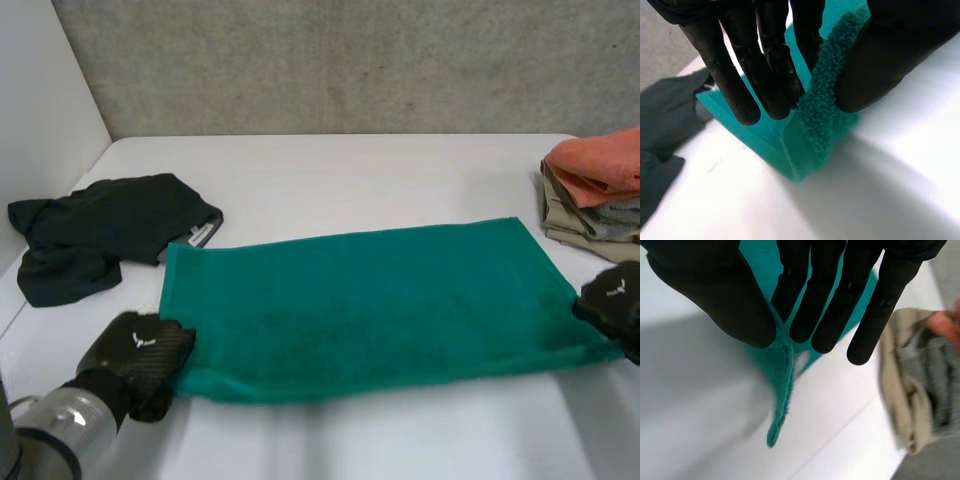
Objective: Fold the laundry.
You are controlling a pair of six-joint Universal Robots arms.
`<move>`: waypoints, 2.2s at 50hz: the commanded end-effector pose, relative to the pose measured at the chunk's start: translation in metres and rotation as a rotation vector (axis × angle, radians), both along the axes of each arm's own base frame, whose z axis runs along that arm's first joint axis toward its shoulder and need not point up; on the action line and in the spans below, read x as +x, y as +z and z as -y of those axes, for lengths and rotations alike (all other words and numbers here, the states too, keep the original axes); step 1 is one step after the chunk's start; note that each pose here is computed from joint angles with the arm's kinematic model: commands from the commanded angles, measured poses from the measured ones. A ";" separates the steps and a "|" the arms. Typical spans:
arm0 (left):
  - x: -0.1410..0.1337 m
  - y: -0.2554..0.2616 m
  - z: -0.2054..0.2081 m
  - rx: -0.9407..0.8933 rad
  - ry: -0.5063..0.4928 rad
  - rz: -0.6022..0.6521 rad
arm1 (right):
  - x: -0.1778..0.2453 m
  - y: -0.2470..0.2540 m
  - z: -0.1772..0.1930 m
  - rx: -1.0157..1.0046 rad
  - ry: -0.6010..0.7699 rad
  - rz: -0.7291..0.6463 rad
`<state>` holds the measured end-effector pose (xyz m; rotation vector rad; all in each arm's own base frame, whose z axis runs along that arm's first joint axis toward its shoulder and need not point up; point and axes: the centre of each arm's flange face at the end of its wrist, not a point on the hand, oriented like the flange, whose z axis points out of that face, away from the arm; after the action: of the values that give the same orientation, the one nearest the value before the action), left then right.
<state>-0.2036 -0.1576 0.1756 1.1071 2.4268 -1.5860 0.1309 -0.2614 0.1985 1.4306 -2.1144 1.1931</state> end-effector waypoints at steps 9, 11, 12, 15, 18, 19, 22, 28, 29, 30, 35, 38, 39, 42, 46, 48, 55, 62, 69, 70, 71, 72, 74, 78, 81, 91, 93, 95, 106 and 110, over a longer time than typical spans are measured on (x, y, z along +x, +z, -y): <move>-0.032 -0.015 0.115 -0.254 0.168 -0.029 | 0.071 -0.050 0.116 -0.439 0.155 0.044; -0.034 -0.019 0.121 -0.263 0.185 -0.025 | 0.076 -0.052 0.129 -0.486 0.159 0.056; -0.034 -0.021 0.124 -0.264 0.193 -0.022 | 0.081 -0.054 0.139 -0.526 0.166 0.061; -0.039 -0.029 0.134 -0.259 0.197 -0.022 | 0.092 -0.067 0.155 -0.570 0.185 0.068; -0.045 -0.032 0.143 -0.268 0.204 -0.035 | 0.101 -0.074 0.169 -0.610 0.198 0.079; -0.046 -0.033 0.145 -0.272 0.208 -0.041 | 0.102 -0.076 0.171 -0.614 0.198 0.079; -0.048 -0.035 0.155 -0.286 0.235 -0.048 | 0.106 -0.082 0.182 -0.632 0.197 0.098; -0.050 -0.031 0.163 -0.314 0.277 -0.051 | 0.112 -0.091 0.191 -0.639 0.191 0.168; -0.053 -0.029 0.162 -0.319 0.269 -0.056 | 0.114 -0.092 0.191 -0.633 0.186 0.191; -0.055 -0.029 0.161 -0.321 0.264 -0.060 | 0.114 -0.091 0.191 -0.633 0.182 0.200; -0.070 -0.015 0.159 -0.357 0.226 -0.089 | 0.110 -0.069 0.188 -0.628 0.116 0.295; -0.076 -0.008 0.154 -0.369 0.207 -0.096 | 0.103 -0.054 0.180 -0.592 0.079 0.336; -0.077 -0.006 0.153 -0.374 0.204 -0.097 | 0.100 -0.042 0.171 -0.560 0.063 0.365; -0.075 0.015 0.149 -0.410 0.207 -0.126 | 0.097 -0.023 0.153 -0.506 0.053 0.404; -0.068 0.028 0.140 -0.425 0.209 -0.132 | 0.081 -0.008 0.121 -0.345 0.024 0.455; -0.064 0.034 0.133 -0.431 0.207 -0.137 | 0.072 -0.008 0.113 -0.283 0.011 0.461; -0.068 0.028 0.117 -0.395 0.069 -0.156 | 0.042 -0.027 0.093 -0.064 -0.039 0.464; -0.084 -0.006 0.120 -0.307 -0.090 -0.149 | 0.035 -0.043 0.085 -0.019 -0.053 0.473; -0.092 -0.040 0.150 -0.268 -0.087 -0.109 | 0.035 -0.046 0.087 -0.058 -0.049 0.470; -0.093 -0.043 0.152 -0.268 -0.089 -0.102 | 0.035 -0.046 0.087 -0.061 -0.049 0.471; -0.096 -0.047 0.158 -0.275 -0.096 -0.086 | 0.035 -0.045 0.088 -0.063 -0.046 0.472; -0.097 -0.048 0.160 -0.281 -0.098 -0.078 | 0.035 -0.045 0.088 -0.063 -0.045 0.473; -0.100 -0.049 0.168 -0.310 -0.102 -0.060 | 0.037 -0.046 0.087 -0.061 -0.042 0.473; -0.100 -0.048 0.187 -0.358 -0.093 -0.052 | 0.036 -0.047 0.087 -0.067 -0.043 0.474; -0.100 -0.047 0.205 -0.406 -0.062 -0.060 | 0.037 -0.049 0.086 -0.071 -0.043 0.473; -0.081 -0.039 0.233 -0.471 0.111 0.033 | 0.035 -0.050 0.090 -0.108 -0.038 0.472; -0.081 -0.034 0.225 -0.465 0.104 0.031 | 0.035 -0.049 0.091 -0.111 -0.037 0.472; -0.081 -0.025 0.213 -0.458 0.083 0.019 | 0.035 -0.049 0.091 -0.112 -0.035 0.472; -0.080 0.011 0.151 -0.416 0.031 -0.096 | 0.031 -0.060 0.097 -0.130 0.005 0.397; -0.076 0.013 0.140 -0.410 0.028 -0.103 | 0.029 -0.069 0.100 -0.128 0.014 0.361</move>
<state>-0.2869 -0.3163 0.1834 0.9402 1.9910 -2.0415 0.1635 -0.3570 0.1407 1.2059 -2.2445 1.7113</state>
